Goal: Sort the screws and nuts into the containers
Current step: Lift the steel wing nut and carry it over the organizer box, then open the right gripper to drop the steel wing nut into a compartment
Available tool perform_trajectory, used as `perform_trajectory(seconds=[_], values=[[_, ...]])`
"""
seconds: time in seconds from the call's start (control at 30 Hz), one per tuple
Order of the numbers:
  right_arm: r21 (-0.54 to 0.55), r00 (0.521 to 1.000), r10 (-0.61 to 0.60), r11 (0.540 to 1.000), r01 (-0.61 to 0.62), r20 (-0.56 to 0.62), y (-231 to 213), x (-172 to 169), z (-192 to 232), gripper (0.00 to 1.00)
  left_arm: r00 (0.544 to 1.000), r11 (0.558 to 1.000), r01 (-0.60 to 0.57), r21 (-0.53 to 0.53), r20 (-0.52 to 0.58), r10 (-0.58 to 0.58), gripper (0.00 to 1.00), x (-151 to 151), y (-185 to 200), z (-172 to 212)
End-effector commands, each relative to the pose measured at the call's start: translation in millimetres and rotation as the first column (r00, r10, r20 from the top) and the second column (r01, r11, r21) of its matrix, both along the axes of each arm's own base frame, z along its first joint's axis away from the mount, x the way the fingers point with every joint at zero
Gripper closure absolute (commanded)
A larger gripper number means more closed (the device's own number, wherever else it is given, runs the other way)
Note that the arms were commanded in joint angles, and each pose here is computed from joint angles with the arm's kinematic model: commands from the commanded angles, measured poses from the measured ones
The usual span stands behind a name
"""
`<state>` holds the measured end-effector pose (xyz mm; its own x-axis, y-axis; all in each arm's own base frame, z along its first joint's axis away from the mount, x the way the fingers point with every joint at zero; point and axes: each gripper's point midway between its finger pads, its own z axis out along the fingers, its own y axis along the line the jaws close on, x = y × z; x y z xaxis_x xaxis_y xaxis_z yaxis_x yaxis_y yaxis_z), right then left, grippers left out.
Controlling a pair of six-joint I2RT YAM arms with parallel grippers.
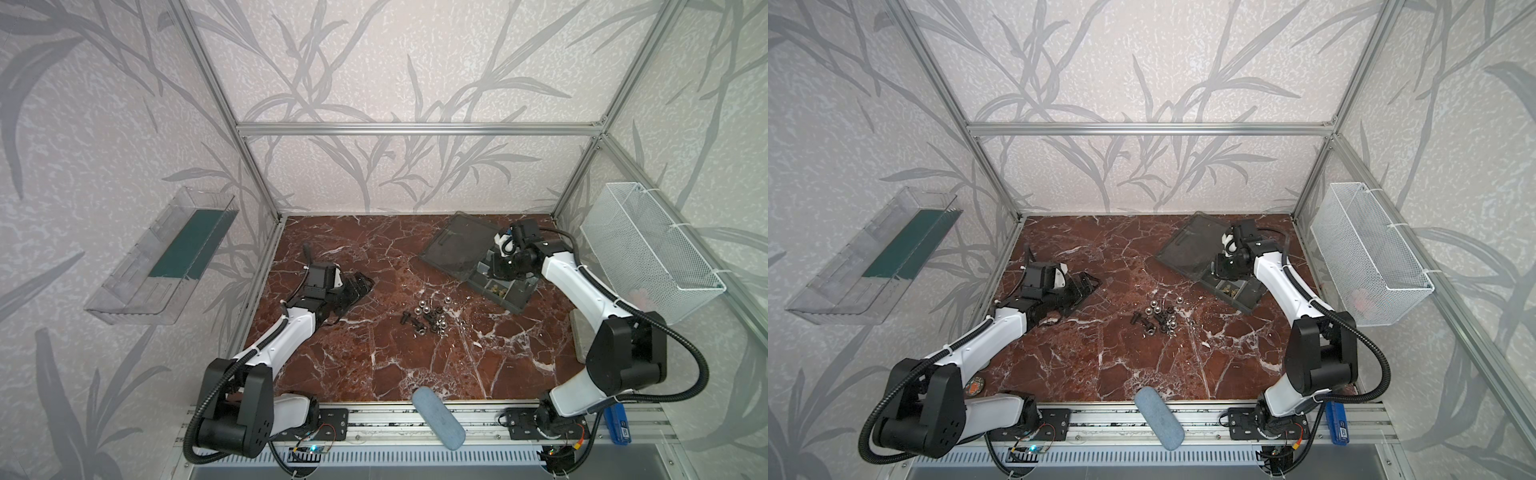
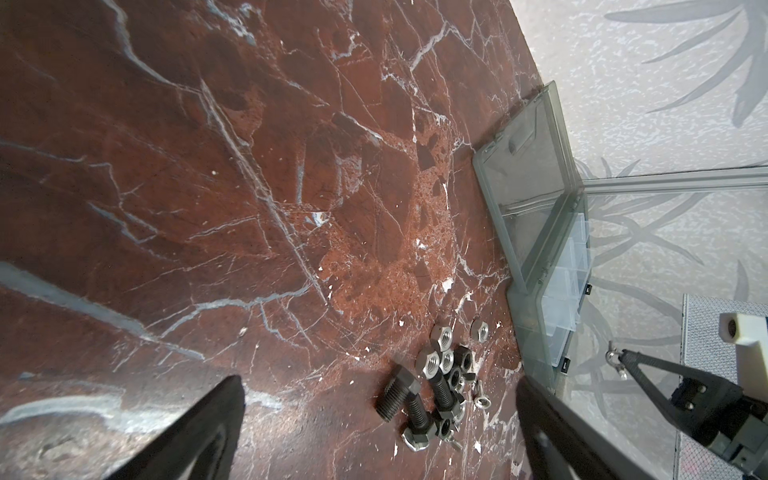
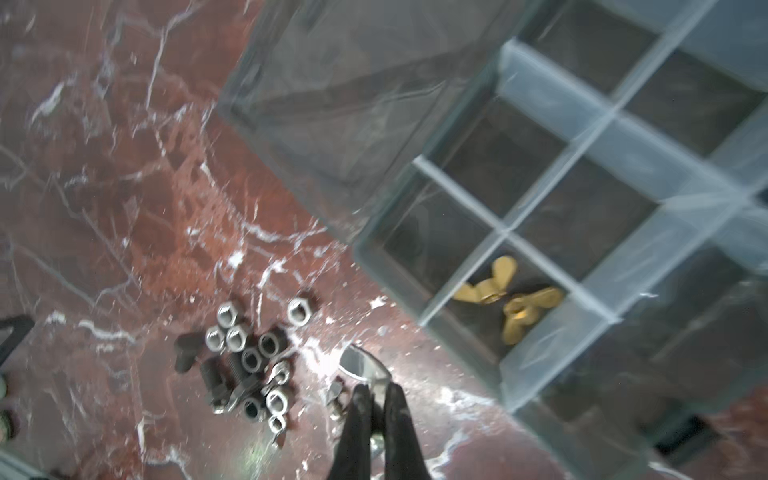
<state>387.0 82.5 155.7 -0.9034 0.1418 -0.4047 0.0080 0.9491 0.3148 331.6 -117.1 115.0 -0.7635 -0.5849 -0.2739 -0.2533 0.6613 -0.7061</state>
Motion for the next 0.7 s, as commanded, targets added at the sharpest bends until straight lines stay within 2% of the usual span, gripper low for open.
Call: perform_trajectory(seconds=[0.0,0.17,0.37,0.67], values=[[-0.033,0.997,-0.068,0.997,0.067,-0.02,-31,18,-6,1.0,1.0,1.0,0.002,-0.011,0.022,-0.002,0.01,-1,-2,6],[-0.029,0.987,-0.143,0.99,0.141,-0.073,-59,41,-32,1.0,1.0,1.0,0.001,-0.014,0.024,-0.001,0.0,0,-2,8],[-0.031,0.977,-0.18,0.984,0.177,-0.115,-76,54,-58,1.0,1.0,1.0,-0.002,-0.009,0.028,0.002,0.0,0,-1,9],[-0.041,0.975,-0.177,0.984,0.173,-0.132,-82,60,-65,1.0,1.0,1.0,-0.005,-0.012,0.026,0.005,0.01,0,-1,9]])
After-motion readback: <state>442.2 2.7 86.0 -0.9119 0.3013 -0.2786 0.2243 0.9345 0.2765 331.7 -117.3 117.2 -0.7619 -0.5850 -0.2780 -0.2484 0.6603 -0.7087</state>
